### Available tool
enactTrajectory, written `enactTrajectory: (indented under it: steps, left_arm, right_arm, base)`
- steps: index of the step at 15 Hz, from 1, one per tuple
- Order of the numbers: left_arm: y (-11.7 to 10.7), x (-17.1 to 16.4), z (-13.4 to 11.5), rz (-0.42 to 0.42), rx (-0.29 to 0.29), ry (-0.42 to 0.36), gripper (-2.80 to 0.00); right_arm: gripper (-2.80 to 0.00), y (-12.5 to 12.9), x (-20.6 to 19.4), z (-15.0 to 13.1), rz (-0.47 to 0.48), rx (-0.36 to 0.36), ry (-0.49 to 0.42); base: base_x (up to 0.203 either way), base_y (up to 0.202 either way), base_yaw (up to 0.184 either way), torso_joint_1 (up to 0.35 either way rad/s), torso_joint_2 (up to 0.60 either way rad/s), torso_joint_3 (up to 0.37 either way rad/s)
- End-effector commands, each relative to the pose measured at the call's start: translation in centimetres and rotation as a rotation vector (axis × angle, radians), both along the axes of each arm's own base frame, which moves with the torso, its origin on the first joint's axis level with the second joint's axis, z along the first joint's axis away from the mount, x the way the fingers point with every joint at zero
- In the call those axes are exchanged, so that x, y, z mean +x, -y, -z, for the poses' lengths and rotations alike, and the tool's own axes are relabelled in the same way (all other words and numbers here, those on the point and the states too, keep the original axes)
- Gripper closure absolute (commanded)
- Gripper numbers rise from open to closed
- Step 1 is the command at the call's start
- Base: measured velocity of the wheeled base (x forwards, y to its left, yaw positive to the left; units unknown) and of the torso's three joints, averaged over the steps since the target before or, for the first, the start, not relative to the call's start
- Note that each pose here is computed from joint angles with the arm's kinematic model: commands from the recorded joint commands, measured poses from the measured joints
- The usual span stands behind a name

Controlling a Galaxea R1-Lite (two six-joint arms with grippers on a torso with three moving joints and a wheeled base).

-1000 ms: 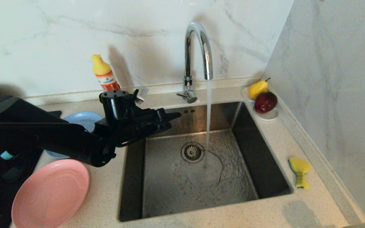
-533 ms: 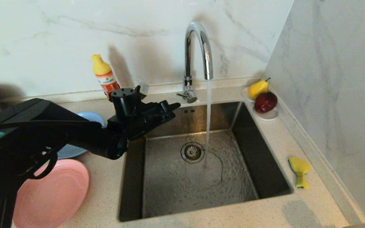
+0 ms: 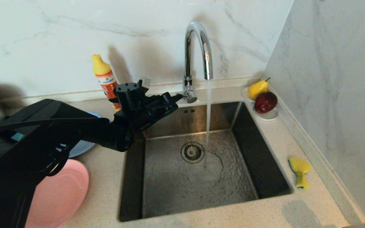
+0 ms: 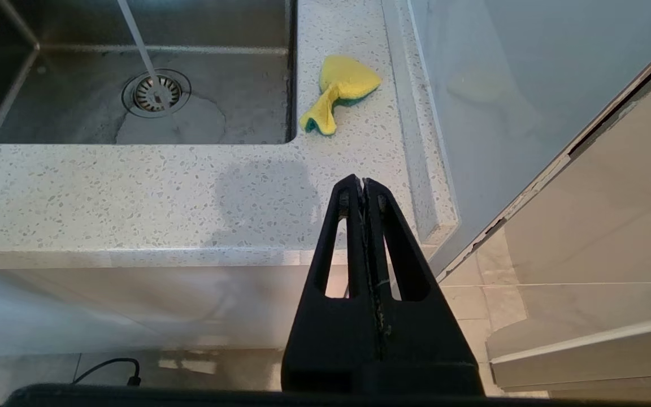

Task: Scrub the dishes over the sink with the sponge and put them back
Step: Turn off the faucet

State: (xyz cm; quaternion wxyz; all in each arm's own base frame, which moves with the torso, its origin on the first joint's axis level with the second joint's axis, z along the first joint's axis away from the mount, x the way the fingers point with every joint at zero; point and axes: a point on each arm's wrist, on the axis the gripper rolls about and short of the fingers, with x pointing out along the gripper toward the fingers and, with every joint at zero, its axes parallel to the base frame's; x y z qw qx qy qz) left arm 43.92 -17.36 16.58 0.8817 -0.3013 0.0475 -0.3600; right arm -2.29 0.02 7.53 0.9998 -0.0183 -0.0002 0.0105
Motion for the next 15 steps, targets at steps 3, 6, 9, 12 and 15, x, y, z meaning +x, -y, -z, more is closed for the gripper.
enactTrajectory:
  steps: [3, 6, 9, 12, 15]
  left_arm:
    - [0.4, 1.0, 0.5, 0.001, -0.012, 0.013, 0.00]
    - [0.5, 1.6, 0.1, -0.014, -0.025, 0.034, 0.00]
    - [0.5, 2.1, -0.3, -0.034, -0.053, 0.043, 0.00]
    - [0.6, 2.6, 0.3, -0.037, -0.052, 0.038, 0.00]
    - [0.1, 3.0, 0.2, -0.049, -0.056, 0.045, 0.00]
  right_arm:
    - [0.00, 0.0, 0.0, 0.0, 0.000, 0.000, 0.000]
    - [0.00, 0.0, 0.0, 0.0, -0.002, 0.000, 0.000]
    - [0.00, 0.0, 0.0, 0.0, 0.000, 0.000, 0.000]
    - [0.00, 0.0, 0.0, 0.0, -0.002, 0.000, 0.000]
    - [0.00, 0.0, 0.0, 0.0, 0.000, 0.000, 0.000]
  base:
    - [0.000, 0.000, 0.000, 0.000, 0.00, 0.000]
    - [0.000, 0.000, 0.000, 0.000, 0.00, 0.000]
    - [0.000, 0.000, 0.000, 0.000, 0.00, 0.000]
    - [0.000, 0.000, 0.000, 0.000, 0.00, 0.000]
    - [0.000, 0.000, 0.000, 0.000, 0.00, 0.000]
